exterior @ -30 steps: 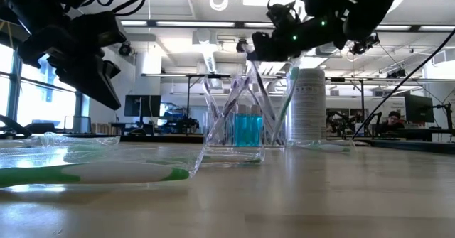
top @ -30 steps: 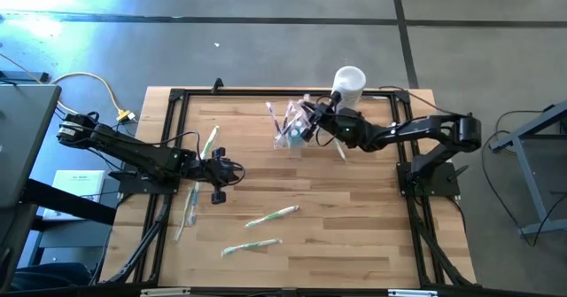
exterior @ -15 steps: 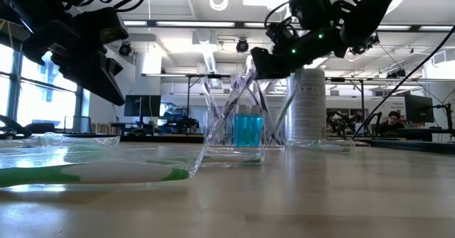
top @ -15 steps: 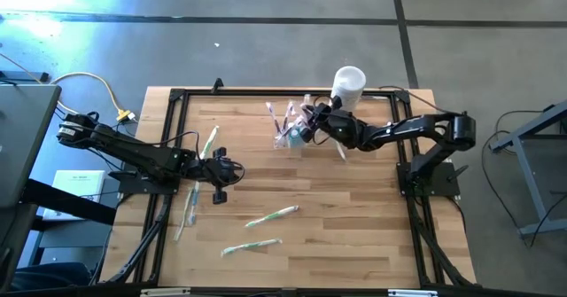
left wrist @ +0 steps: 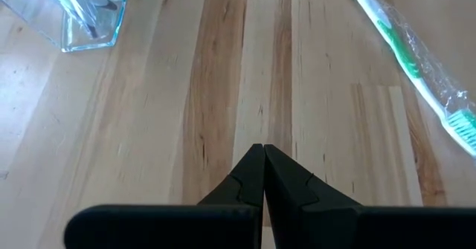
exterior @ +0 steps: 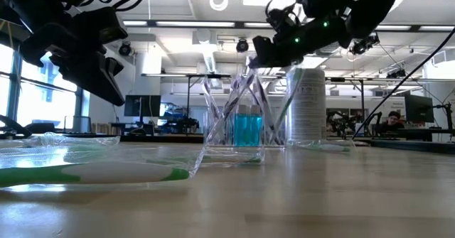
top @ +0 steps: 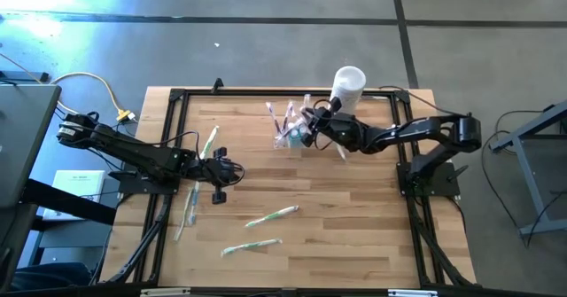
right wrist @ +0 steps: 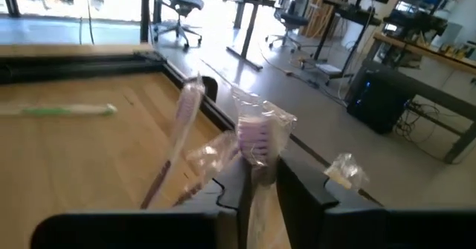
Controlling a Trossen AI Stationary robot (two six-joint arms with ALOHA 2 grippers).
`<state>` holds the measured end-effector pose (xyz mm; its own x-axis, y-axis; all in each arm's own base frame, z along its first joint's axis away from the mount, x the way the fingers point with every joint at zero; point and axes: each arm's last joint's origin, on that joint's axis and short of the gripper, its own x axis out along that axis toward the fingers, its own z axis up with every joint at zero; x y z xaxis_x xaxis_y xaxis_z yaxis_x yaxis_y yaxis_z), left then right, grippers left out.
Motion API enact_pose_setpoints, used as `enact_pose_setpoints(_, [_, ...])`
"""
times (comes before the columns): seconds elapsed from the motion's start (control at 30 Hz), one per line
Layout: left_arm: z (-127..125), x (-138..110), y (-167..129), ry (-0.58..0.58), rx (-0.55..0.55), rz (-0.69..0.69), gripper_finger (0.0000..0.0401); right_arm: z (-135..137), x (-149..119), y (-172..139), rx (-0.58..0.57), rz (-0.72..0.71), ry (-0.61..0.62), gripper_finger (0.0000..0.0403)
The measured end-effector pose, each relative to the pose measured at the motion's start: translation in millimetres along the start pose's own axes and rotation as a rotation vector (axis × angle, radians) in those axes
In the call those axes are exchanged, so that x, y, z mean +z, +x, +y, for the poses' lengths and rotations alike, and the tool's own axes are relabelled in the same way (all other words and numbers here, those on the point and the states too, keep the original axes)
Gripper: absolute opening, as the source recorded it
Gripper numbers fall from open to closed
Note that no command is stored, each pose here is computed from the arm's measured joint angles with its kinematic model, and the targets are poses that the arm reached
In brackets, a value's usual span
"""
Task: Pick & Place toothbrushing station
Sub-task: Put the purple toothbrush into the transparent organizer, then put the green toothbrush into the transparent organizer
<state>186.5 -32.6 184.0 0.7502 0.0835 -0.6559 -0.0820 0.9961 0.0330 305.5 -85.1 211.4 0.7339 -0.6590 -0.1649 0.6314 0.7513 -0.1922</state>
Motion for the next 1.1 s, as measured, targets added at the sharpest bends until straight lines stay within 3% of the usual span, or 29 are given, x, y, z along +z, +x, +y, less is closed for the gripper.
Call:
enact_pose_setpoints(0.13, [0, 1, 0, 0.007, -0.001, -0.006, 0.0001, 0, 5, -6, -0.014, -0.002, 0.0, 0.0089])
enact_pose_setpoints(0.33, [0, 1, 0, 0.007, -0.001, -0.006, 0.0001, -3, 10, -11, -0.133, 0.002, 0.001, 0.017])
enact_pose_setpoints(0.53, [0, 1, 0, 0.007, 0.004, -0.007, 0.0001, 2, 24, -24, -0.156, -0.05, -0.06, 0.0224])
enact_pose_setpoints(0.73, [2, 13, -14, -0.034, 0.028, 0.038, 0.0001, 14, 46, -55, -0.113, -0.117, -0.056, 0.0232])
enact_pose_setpoints(0.93, [9, 34, -42, -0.112, 0.21, 0.134, 0.0001, 41, 48, -84, 0.037, -0.114, -0.06, 0.0223])
enact_pose_setpoints(1.1, [15, 36, -51, -0.069, 0.366, 0.163, 0.0001, 57, 37, -96, 0.117, -0.04, -0.057, 0.0217])
